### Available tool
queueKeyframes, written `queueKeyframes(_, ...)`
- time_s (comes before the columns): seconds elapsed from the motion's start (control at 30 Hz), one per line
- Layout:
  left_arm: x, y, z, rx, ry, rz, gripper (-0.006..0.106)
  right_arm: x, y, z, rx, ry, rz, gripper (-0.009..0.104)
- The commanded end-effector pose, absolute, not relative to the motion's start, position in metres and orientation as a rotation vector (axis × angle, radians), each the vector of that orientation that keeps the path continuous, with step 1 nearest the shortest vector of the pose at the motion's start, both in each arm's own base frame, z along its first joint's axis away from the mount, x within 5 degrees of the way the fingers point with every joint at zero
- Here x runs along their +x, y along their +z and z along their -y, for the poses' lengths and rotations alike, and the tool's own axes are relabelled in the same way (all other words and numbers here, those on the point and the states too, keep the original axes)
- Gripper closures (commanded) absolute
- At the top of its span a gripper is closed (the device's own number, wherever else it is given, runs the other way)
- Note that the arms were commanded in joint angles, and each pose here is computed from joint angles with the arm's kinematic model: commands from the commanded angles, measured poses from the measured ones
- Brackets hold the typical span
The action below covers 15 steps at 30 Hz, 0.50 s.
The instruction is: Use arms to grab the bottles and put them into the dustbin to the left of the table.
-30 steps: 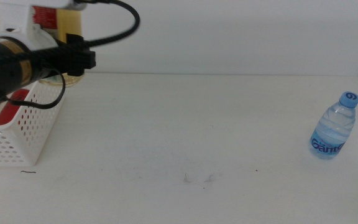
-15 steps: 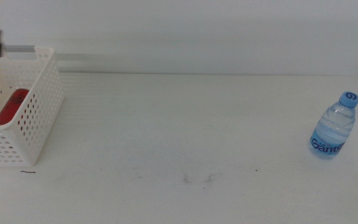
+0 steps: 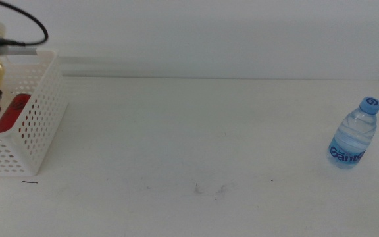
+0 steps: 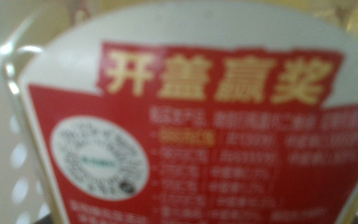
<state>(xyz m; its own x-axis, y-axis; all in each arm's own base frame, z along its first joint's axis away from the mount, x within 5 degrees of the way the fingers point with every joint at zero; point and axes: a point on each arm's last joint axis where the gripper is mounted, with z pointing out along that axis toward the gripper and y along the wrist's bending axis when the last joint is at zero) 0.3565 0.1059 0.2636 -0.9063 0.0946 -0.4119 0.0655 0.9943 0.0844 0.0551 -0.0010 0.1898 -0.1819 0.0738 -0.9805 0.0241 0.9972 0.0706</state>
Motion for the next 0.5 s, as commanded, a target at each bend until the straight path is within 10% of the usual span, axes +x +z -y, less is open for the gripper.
queueKeyframes(0.0,0.37,0.262,-0.11,0.158,0.146,-2.636,0.102,0.055,0.189,0.002,0.069,0.026,-1.744,0.014)
queueKeyframes(0.23,0.387,0.236,-0.116,0.146,0.15,-2.608,0.08,0.055,0.189,0.002,0.069,0.026,-1.744,0.014)
queueKeyframes(0.47,0.388,0.235,-0.118,0.184,0.191,-2.618,0.013,0.055,0.189,0.002,0.069,0.026,-1.744,0.014)
